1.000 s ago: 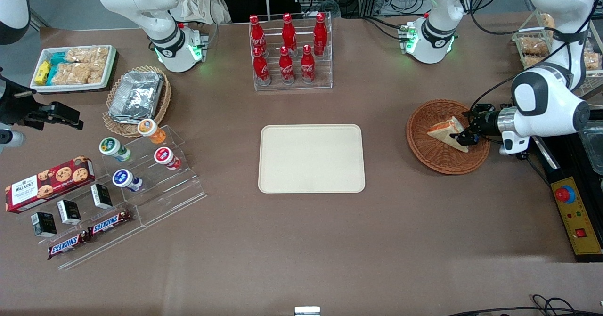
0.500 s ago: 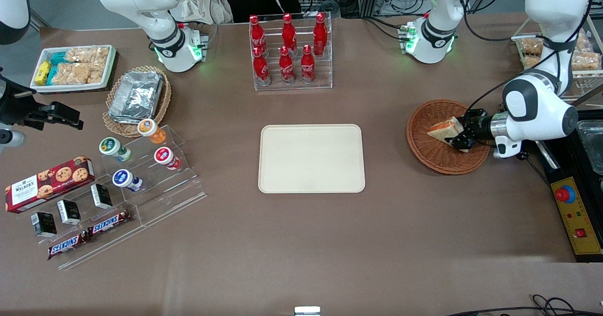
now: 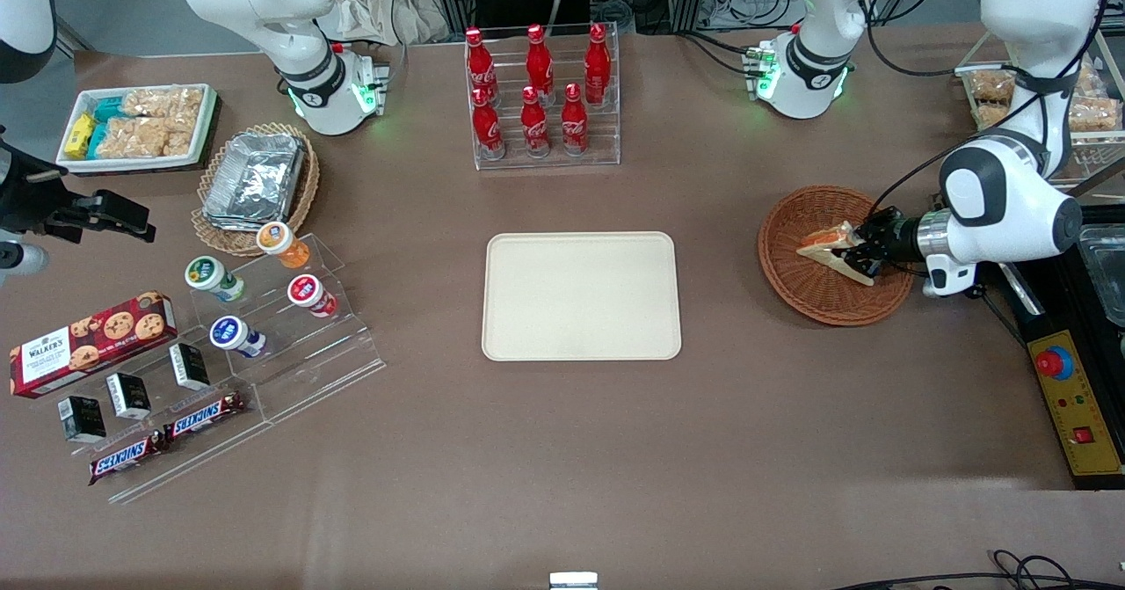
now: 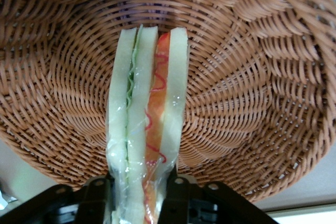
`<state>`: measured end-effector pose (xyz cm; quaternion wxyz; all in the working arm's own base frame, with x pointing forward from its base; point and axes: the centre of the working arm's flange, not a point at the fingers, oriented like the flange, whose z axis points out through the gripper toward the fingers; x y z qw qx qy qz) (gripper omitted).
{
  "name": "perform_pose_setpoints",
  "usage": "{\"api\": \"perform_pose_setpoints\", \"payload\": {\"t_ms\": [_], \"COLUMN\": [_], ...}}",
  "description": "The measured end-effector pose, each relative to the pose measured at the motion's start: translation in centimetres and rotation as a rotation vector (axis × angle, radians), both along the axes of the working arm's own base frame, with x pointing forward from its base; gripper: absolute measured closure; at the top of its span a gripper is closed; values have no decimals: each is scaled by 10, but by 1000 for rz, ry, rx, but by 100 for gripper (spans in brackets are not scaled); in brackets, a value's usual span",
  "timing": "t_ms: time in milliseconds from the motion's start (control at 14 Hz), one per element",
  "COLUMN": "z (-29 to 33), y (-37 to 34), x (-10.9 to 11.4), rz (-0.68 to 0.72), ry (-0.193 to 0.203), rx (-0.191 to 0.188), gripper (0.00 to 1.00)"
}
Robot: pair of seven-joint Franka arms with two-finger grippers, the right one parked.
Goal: Place sandwich from basket to tray
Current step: 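Lift the sandwich out of the basket with the left gripper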
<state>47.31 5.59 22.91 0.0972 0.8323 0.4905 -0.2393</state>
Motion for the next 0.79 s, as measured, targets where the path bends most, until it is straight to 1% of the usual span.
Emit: {"api": "perform_pose_setpoints", "payload": {"t_ms": [71, 143, 429, 500, 643, 786], "z": [3, 7, 53, 70, 107, 148], "y": [0, -1, -8, -8, -7, -7], "x": [1, 3, 18, 23, 33, 45], "rz": [-2, -6, -47, -68, -127, -175], "ry": [-3, -5, -3, -7, -12, -19], "rx": [-2, -7, -59, -65, -51, -46], "gripper": [74, 78, 79, 78, 78, 77]}}
